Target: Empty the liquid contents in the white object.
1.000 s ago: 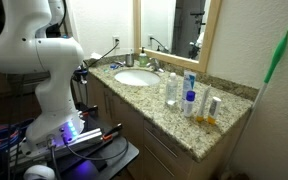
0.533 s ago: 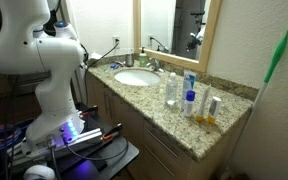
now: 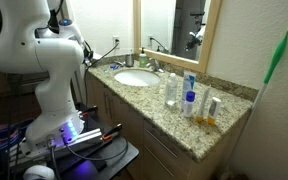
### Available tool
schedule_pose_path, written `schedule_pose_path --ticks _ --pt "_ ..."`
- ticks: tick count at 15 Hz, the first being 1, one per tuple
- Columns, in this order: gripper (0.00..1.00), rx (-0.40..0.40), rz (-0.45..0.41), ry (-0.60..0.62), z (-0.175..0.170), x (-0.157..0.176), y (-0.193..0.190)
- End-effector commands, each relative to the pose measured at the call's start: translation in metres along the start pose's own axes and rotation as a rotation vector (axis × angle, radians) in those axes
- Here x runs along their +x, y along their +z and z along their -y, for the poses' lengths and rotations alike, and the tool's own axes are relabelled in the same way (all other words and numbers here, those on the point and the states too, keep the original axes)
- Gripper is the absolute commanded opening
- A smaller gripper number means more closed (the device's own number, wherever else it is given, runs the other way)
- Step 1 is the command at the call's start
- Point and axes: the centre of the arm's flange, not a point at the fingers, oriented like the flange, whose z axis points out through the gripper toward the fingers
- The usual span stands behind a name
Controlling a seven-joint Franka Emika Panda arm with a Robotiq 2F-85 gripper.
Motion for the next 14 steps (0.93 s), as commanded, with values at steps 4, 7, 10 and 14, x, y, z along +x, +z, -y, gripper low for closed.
schedule_pose_path --ticks 4,7,10,14 --pt "0.11 0.073 0.070 0.196 0.083 0.007 -0.037" --pt "0.11 0.083 0.077 0.194 0.078 0.005 -0.045" --pt "0.11 0.039 0.081 0.284 0.102 0.029 -0.026" --pt "0.11 -0.064 0.046 0.361 0.123 0.034 -0.001"
